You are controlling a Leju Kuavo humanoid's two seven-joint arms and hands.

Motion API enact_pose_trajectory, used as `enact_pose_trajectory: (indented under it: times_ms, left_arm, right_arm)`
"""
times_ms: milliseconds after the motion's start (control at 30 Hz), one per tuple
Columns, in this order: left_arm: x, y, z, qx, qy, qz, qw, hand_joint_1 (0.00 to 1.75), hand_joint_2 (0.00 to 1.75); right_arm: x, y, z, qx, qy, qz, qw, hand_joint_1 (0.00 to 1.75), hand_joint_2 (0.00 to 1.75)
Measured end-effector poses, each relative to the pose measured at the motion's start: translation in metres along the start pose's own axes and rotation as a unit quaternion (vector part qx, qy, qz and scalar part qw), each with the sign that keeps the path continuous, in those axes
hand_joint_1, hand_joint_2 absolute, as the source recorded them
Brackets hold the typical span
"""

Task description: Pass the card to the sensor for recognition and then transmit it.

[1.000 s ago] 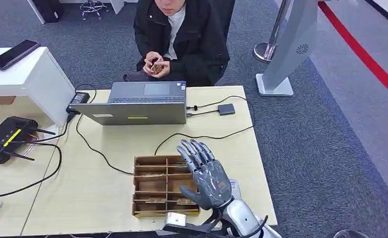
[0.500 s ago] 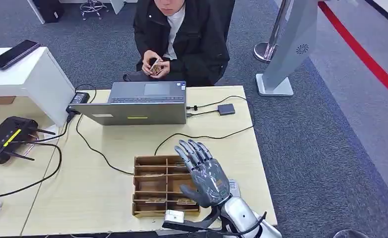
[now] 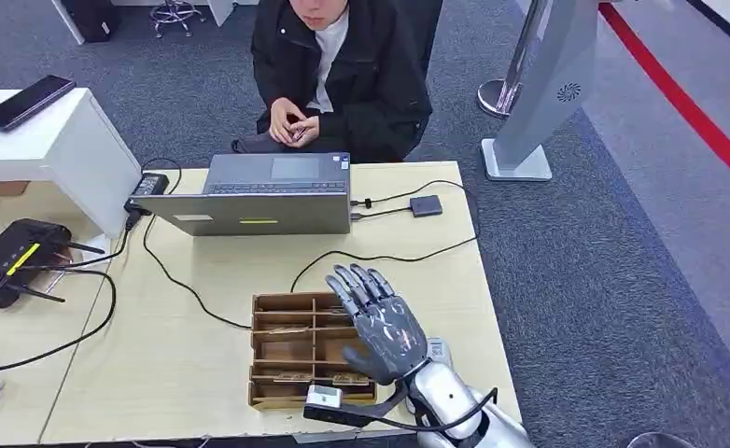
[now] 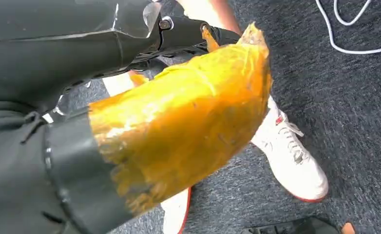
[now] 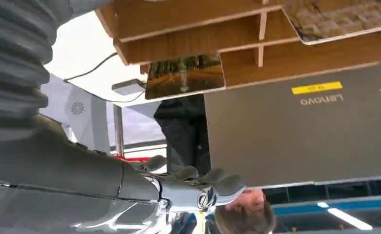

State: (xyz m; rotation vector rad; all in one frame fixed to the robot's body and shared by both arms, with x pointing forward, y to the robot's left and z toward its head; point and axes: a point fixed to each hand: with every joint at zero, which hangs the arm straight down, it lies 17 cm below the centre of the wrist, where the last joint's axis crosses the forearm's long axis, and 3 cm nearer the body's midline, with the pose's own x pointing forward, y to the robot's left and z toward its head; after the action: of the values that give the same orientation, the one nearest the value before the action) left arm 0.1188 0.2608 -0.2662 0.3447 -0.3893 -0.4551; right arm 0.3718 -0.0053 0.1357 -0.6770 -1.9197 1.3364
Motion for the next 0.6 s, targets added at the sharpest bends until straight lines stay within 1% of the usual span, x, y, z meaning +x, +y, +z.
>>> enact_pose_trajectory:
  times_ms: [67, 167, 400, 600]
  left_arm:
    - [0.0004, 0.0000, -0.0001, 0.000, 0.000, 0.000, 1.000, 0.00, 0.00]
    - [0.0010, -0.0001, -0.0002, -0.001, -0.001, -0.001, 1.000, 0.00, 0.00]
    - [0.0023, 0.0000, -0.0004, -0.002, -0.003, -0.004, 1.000, 0.00, 0.00]
    - [0.0052, 0.0009, -0.0011, -0.001, -0.006, -0.006, 1.000, 0.00, 0.00]
  right_arm:
    - [-0.0017, 0.0014, -0.0005, 0.003, 0.002, 0.001, 1.000, 0.02, 1.75]
    - [-0.0040, 0.0048, -0.0008, 0.010, 0.005, 0.002, 1.000, 0.09, 1.75]
    - [-0.0060, 0.0080, -0.0010, 0.015, 0.008, 0.003, 1.000, 0.17, 1.75]
    - [-0.0055, 0.0075, -0.0022, 0.015, 0.007, 0.004, 1.000, 0.21, 1.75]
